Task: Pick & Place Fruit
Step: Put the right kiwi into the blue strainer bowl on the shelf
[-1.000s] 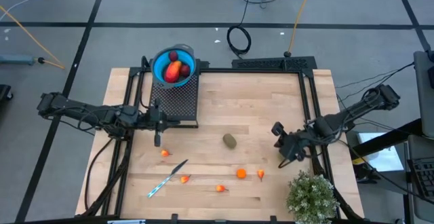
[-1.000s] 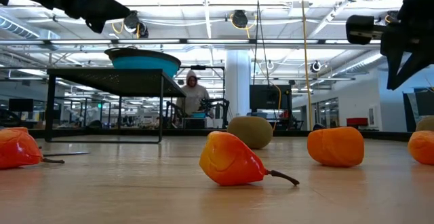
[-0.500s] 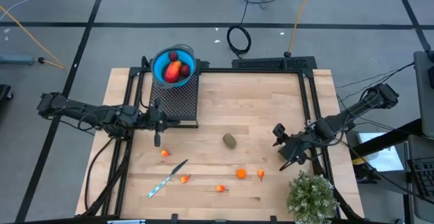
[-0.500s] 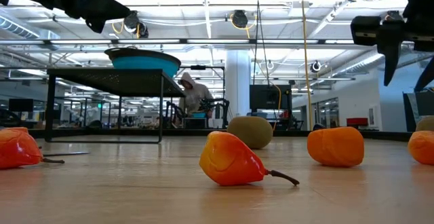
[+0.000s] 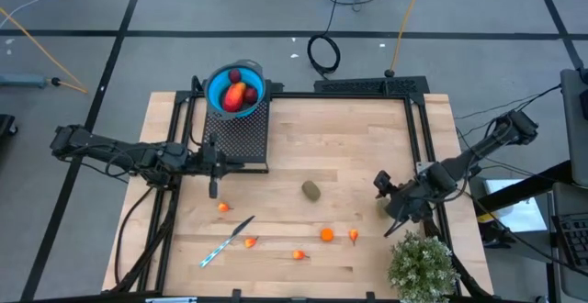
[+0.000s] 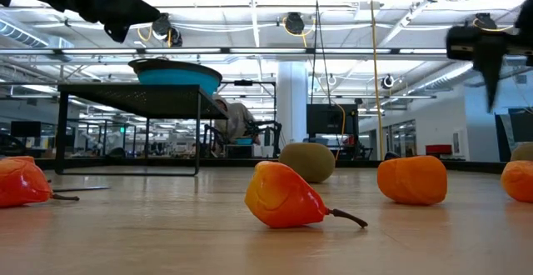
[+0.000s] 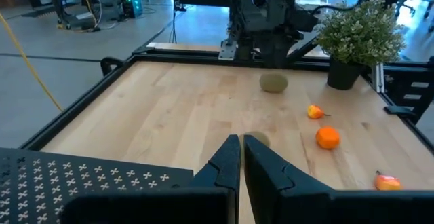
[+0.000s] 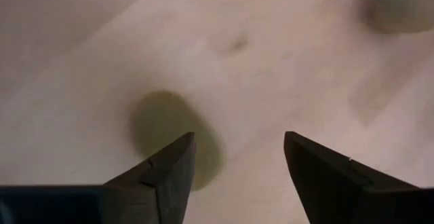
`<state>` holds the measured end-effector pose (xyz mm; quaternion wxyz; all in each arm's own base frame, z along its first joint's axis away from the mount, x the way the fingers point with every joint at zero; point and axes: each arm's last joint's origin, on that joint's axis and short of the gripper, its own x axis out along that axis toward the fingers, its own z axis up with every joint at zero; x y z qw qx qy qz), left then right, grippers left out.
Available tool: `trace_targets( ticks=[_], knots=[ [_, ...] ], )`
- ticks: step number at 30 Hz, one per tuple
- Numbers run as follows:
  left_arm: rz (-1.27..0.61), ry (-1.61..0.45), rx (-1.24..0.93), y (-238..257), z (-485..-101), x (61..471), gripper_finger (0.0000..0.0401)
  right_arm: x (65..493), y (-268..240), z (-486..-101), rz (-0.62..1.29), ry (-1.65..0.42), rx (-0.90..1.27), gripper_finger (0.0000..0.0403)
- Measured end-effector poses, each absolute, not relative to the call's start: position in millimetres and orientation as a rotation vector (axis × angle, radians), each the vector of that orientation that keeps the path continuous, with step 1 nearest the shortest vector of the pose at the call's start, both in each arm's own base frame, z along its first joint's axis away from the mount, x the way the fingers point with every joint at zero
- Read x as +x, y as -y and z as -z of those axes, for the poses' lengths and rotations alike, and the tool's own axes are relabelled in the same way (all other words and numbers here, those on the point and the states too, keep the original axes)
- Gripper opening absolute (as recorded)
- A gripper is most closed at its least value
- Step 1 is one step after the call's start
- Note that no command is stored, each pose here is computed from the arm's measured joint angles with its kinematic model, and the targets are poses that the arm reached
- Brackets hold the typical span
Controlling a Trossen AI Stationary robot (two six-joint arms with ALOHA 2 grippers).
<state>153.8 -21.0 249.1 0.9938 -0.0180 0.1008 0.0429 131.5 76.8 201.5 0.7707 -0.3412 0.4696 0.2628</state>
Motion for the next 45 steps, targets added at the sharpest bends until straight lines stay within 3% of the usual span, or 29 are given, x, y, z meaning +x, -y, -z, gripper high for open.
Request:
trace_targets(
  ticks=[10,29,45],
  knots=[
    [-0.094,-0.197,-0.113,21,-249,154,0.0021,121,-83,-199,-0.727,-1.067,-0.746,0.0211],
    [-0.094,-0.199,-0.111,21,-249,154,0.0021,123,-75,-179,-0.765,-1.042,-0.845,0.0222],
    [-0.095,-0.198,-0.116,21,-249,154,0.0021,130,-69,-176,-0.762,-1.064,-0.783,0.0222]
  ],
)
